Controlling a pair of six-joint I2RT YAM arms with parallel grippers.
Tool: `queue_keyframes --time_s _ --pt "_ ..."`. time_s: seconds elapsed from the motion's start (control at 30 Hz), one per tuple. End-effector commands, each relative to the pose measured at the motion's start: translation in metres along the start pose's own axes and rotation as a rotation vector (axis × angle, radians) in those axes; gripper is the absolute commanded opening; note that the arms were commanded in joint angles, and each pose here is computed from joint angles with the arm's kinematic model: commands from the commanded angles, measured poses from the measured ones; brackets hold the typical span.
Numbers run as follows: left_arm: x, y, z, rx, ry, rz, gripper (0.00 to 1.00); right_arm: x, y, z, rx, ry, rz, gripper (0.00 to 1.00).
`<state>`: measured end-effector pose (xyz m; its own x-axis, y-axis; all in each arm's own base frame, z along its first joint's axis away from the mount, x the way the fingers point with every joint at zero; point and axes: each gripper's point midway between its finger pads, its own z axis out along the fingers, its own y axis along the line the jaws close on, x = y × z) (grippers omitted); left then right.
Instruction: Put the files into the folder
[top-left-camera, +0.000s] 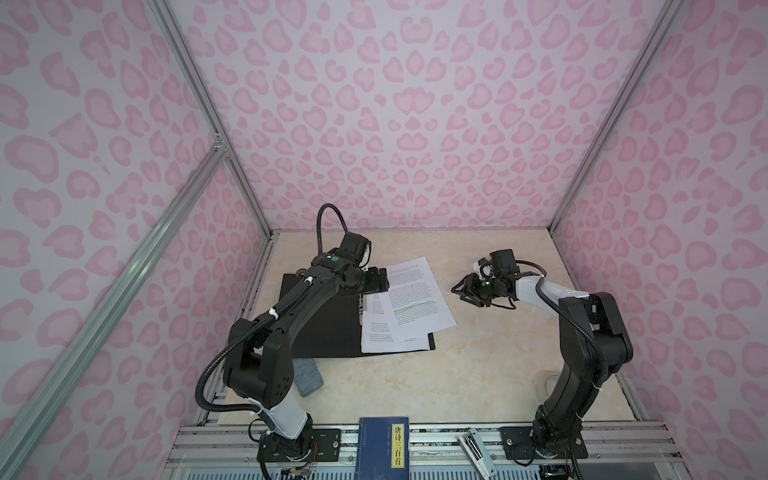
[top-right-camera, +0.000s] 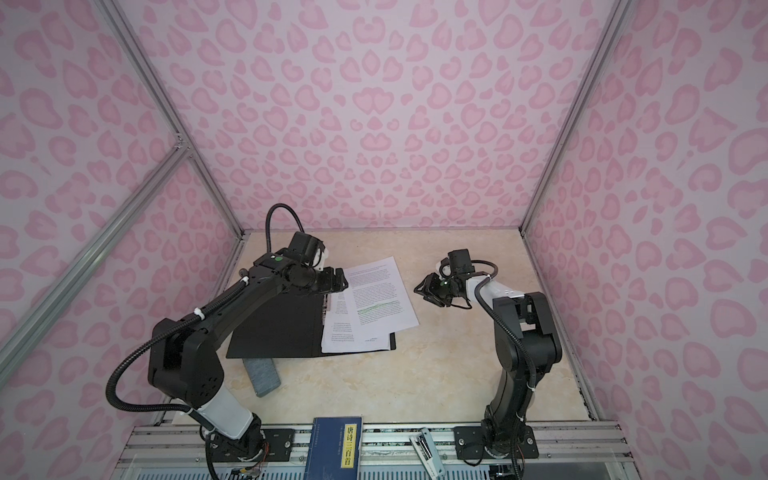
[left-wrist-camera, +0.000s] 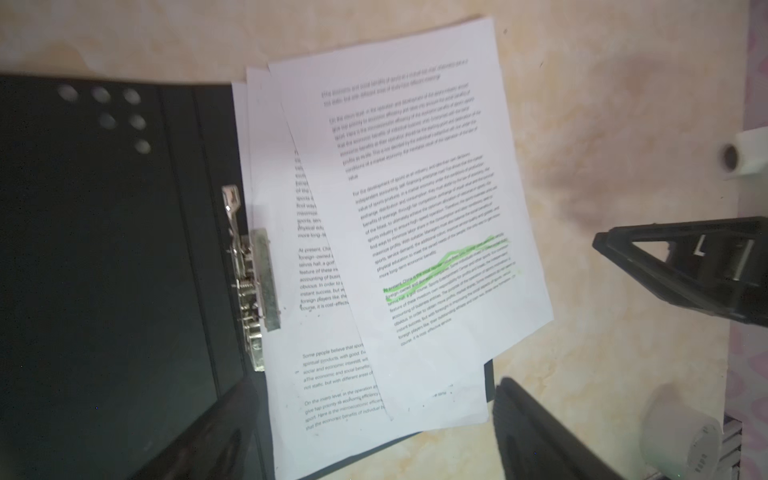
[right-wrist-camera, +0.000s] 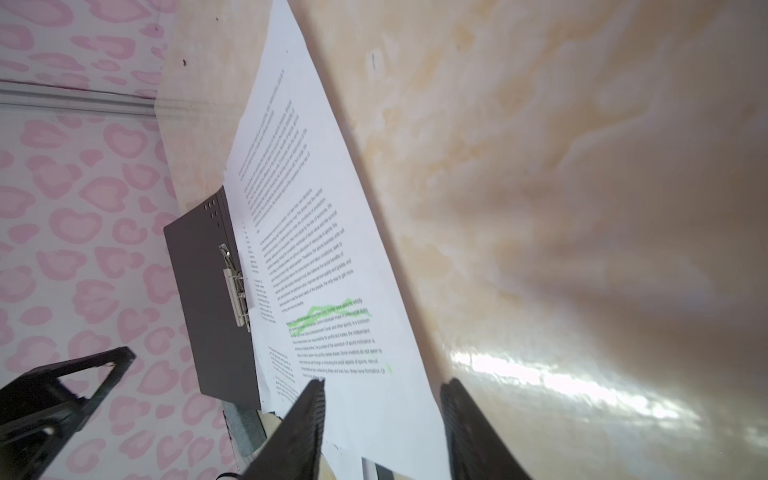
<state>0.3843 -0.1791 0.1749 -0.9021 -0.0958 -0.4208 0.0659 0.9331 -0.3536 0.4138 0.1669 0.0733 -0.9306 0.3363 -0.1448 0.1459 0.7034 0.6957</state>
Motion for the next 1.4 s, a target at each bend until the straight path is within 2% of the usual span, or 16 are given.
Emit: queue_keyframes --time_s 0.0,0.1,0.3,0.47,0.6,0.9,1.03,1.37 --pt "-0.018 0.011 -0.023 -0.013 -0.051 0.026 0.95 0.003 -0.016 0.012 0.071 0.076 -0.04 0.49" --pt "-0.027 0.019 -0.035 0.031 -0.064 0.022 0.97 -0.001 -0.018 0.026 0.076 0.103 -0.048 0.49" --pt "-0.016 0.047 -0.049 0.047 -0.013 0.056 0.97 0.012 -0.021 0.044 0.095 0.163 -0.07 0.48" --pt "-0.019 0.07 -0.071 0.076 -0.089 -0.001 0.96 0.03 -0.019 0.046 0.062 0.171 -0.064 0.46" --pt "-0.02 0.078 -0.079 0.096 -0.091 -0.018 0.96 0.04 -0.019 0.045 0.054 0.18 -0.057 0.41" --pt "-0.012 0.079 -0.075 0.147 -0.054 -0.059 0.95 0.056 -0.016 0.04 0.047 0.195 -0.072 0.25" --pt "-0.006 0.08 -0.072 0.153 -0.036 -0.072 0.95 0.065 -0.012 0.038 0.025 0.203 -0.069 0.12" --pt "-0.007 0.078 -0.068 0.176 -0.021 -0.08 0.94 0.091 0.015 0.038 -0.027 0.185 -0.087 0.04"
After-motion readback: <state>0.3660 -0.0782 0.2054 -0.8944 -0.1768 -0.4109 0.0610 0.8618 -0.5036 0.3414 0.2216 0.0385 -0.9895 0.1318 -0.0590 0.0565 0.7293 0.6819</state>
